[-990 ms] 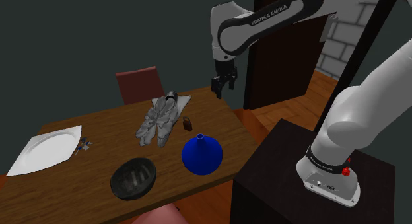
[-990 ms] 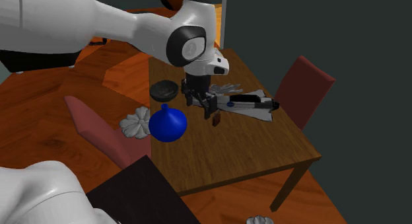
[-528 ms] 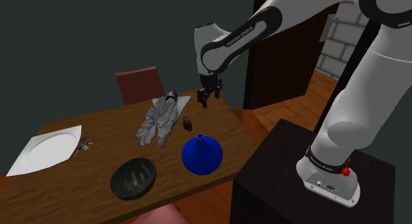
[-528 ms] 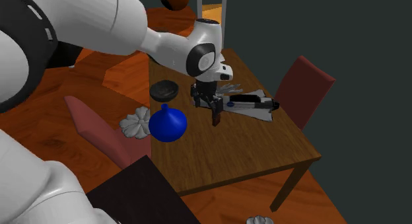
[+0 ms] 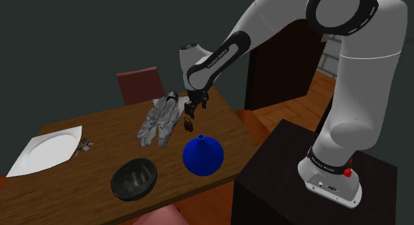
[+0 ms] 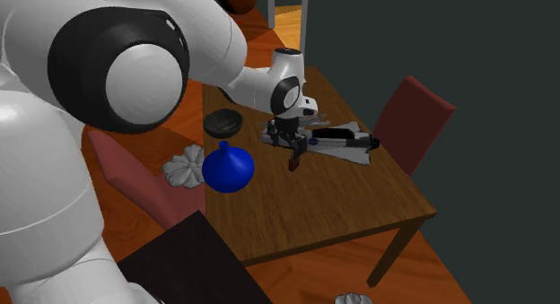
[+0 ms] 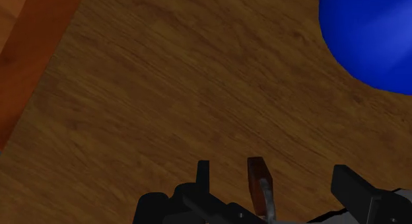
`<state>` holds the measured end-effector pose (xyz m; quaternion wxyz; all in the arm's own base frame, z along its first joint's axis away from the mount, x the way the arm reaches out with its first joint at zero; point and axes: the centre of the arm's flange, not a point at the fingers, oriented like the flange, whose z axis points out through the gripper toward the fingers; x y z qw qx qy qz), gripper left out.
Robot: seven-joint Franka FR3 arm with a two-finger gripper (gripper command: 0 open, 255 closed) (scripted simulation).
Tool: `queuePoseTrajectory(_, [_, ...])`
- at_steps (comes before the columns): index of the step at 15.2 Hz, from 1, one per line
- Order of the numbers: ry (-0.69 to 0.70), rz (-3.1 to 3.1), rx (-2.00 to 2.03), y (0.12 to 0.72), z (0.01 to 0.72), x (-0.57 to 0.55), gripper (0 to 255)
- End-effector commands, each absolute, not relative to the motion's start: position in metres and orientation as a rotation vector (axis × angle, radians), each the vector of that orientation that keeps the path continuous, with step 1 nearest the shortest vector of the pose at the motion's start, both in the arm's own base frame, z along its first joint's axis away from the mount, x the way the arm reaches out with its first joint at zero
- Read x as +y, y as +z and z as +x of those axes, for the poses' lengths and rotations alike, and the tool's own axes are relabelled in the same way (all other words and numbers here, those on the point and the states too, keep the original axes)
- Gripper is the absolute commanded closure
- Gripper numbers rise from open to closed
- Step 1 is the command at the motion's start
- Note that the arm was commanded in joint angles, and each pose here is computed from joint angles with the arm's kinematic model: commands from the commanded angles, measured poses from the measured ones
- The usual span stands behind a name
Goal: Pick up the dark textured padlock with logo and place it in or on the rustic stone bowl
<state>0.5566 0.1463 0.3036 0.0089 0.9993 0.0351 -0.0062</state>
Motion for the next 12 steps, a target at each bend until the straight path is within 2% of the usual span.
queuePoseTrajectory(1, [-0.011,3.119,0.122,0.286,0.576,0.157,0])
queuePoseTrajectory(4, [0.000,3.115,0.139,0.261,0.600,0.170,0])
queuePoseTrajectory(12, [0.000,3.115,0.139,0.221,0.600,0.170,0])
